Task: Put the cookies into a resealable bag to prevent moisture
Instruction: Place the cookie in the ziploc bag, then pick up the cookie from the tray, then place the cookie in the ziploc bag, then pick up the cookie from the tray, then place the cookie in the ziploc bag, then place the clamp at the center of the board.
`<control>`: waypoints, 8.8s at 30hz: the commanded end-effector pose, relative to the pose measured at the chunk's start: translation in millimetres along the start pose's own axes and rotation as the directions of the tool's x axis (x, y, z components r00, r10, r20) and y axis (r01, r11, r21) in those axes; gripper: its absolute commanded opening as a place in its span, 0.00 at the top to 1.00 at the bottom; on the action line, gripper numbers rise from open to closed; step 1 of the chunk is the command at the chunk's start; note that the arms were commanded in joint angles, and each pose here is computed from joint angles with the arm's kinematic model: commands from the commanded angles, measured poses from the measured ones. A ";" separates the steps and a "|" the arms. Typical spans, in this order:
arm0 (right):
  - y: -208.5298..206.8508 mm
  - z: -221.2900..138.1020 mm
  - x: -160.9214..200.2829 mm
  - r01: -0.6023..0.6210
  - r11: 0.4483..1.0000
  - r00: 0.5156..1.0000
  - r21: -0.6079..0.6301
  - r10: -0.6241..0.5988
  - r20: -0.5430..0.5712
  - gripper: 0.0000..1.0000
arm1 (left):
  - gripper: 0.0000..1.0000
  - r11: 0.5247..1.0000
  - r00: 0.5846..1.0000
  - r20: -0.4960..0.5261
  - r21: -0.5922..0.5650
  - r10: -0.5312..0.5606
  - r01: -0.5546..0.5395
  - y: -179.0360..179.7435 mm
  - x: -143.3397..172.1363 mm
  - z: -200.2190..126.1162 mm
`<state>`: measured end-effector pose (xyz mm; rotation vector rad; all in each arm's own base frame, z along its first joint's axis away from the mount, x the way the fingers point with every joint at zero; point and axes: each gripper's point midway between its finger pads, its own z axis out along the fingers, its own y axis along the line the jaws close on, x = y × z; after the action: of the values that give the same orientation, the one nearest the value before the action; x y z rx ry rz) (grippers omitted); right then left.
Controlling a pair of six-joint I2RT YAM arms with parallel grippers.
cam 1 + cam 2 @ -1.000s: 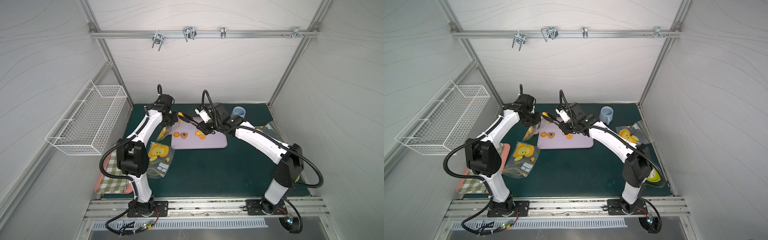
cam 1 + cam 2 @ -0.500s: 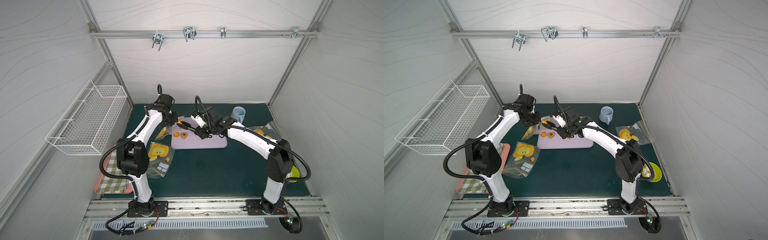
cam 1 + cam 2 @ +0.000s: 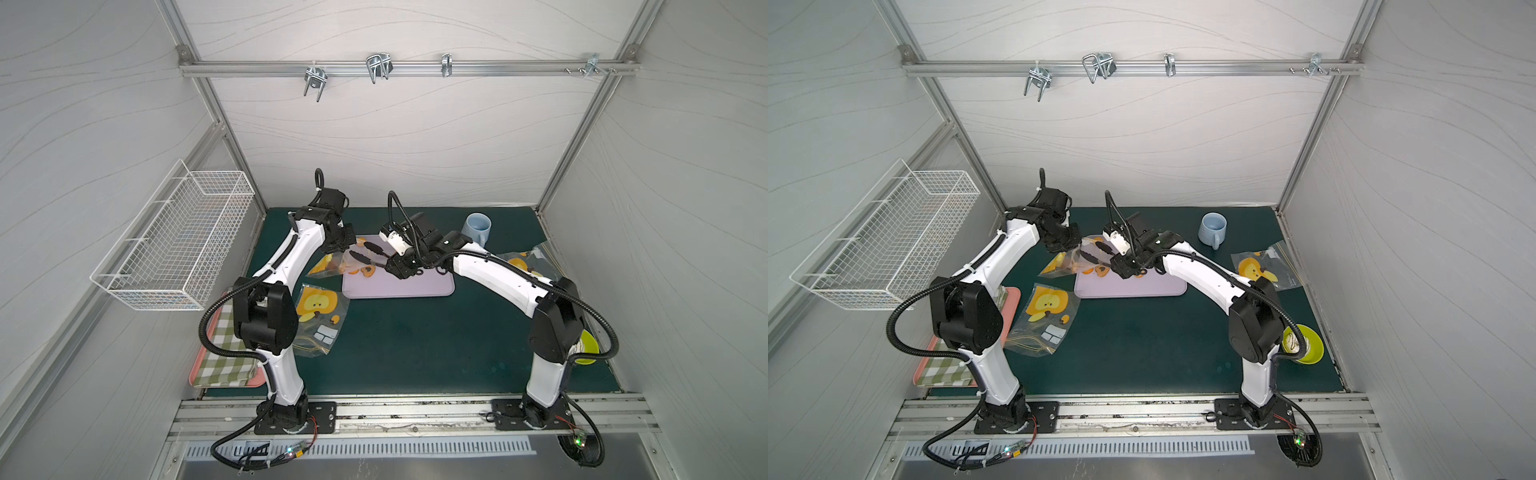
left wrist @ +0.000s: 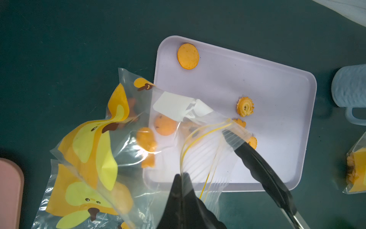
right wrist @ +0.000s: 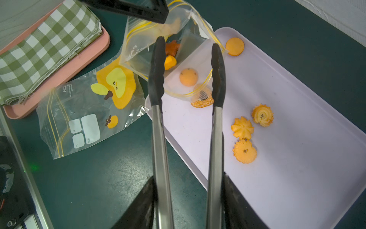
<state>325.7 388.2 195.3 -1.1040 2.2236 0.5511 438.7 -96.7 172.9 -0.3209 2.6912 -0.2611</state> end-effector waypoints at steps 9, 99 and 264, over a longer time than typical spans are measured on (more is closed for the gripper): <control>-8.3 -79.5 15.6 -0.045 0.992 0.990 0.121 0.028 0.141 0.51 | 1.00 1.000 1.000 0.025 0.012 -0.007 0.006 -2.0 -10.4 -0.2; 9.7 -2.2 -4.5 -0.028 0.999 0.999 -0.018 0.029 0.034 0.54 | 1.00 0.999 0.999 0.048 0.054 -0.005 0.003 -7.0 -11.6 -2.8; -130.1 -112.2 245.9 -0.481 0.638 0.803 0.602 0.596 0.010 0.56 | 1.00 0.999 0.992 0.120 0.017 -0.038 0.037 6.5 -19.6 -20.6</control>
<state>275.7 112.2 109.1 -0.1971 2.6059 -0.0321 440.4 -87.4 180.3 -0.3488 2.6311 -0.2604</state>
